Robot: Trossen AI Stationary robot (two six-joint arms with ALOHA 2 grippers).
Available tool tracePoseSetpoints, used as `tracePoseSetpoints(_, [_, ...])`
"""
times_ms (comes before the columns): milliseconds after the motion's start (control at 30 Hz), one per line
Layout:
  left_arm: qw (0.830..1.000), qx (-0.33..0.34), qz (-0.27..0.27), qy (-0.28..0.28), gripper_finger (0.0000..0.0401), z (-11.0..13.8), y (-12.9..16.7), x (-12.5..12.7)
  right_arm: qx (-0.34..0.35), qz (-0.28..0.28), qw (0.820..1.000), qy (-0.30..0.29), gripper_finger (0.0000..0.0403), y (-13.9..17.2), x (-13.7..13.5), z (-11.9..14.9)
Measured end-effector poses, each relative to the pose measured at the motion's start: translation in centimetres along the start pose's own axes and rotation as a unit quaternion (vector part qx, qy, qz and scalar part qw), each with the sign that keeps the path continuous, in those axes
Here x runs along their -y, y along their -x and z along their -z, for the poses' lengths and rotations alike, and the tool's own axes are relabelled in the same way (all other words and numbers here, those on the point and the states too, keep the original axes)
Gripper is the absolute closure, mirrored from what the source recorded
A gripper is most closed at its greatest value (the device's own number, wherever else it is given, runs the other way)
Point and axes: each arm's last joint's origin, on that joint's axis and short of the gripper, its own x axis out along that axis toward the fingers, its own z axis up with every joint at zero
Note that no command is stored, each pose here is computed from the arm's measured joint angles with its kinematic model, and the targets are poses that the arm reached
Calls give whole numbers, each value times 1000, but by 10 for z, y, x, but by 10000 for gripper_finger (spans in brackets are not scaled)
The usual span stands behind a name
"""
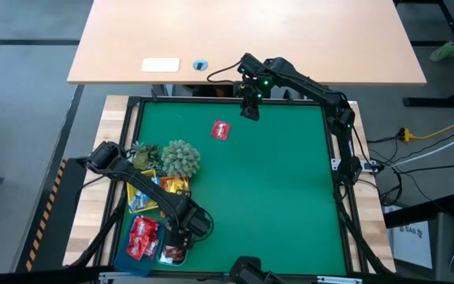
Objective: Sort candy
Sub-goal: Adjust the green basket, then put the red chocolate into the blue basket
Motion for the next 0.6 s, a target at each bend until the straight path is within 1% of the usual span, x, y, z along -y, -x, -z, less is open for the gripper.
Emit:
tracePoseSetpoints(133, [1000,0,1,3,388,0,0,0,0,0,1000,0,231,0,0,0])
tracePoseSetpoints(300, [999,1,1,36,349,0,0,0,0,0,1000,0,231,0,0,0])
tracePoseSetpoints(433, [999,5,-7,39,314,-1,0,0,0,0,1000,0,231,0,0,0])
tracePoseSetpoints(600, [999,11,-9,38,299,1,5,-1,0,0,1000,0,231,0,0,0])
